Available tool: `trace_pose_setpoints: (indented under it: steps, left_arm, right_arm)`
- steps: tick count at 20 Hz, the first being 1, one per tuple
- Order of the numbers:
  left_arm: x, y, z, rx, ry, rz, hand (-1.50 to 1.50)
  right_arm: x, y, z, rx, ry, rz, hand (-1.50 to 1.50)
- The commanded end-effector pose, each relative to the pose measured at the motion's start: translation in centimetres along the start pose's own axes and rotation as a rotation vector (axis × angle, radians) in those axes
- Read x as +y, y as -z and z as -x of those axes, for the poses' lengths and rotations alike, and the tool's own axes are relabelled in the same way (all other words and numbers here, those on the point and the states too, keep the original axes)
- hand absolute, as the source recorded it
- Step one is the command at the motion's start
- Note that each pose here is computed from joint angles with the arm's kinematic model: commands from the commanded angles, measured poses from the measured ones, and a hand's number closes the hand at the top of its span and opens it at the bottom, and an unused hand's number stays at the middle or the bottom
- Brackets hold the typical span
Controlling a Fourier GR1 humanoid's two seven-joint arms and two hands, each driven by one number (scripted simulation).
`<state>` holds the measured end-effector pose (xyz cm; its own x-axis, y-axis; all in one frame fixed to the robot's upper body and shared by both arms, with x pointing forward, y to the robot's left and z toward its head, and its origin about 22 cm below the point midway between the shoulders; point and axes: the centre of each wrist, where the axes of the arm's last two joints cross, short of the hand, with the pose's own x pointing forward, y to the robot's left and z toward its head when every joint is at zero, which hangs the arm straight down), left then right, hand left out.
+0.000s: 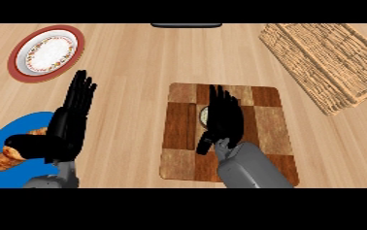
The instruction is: Pick the cupcake from the cutting board and place it in the basket
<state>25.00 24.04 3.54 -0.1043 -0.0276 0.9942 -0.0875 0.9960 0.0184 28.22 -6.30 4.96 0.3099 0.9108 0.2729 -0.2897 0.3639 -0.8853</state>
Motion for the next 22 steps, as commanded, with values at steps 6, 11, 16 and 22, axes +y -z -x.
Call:
trace_pose_setpoints:
  steps: [6, 11, 16, 22]
  left_arm:
    - [-1.7, -0.6, 0.2, -0.01, -0.004, 0.011, 0.0]
    - [0.3, -1.9, 0.9, -0.006, 0.014, 0.001, 0.0]
    - [0.4, 0.6, -0.4, 0.004, 0.008, -0.005, 0.0]
    - [-0.4, -0.4, 0.0, -0.008, 0.004, 0.04, 0.0]
  right_arm:
    - [1.7, 2.5, 0.4, 0.044, 0.005, -0.026, 1.5]
    - [2.0, 2.6, 0.6, -0.022, -0.124, -0.074, 1.5]
    - [2.8, 1.9, 0.2, -0.056, -0.135, -0.039, 1.5]
    - [-0.9, 8.6, 1.5, 0.172, -0.059, 0.037, 1.5]
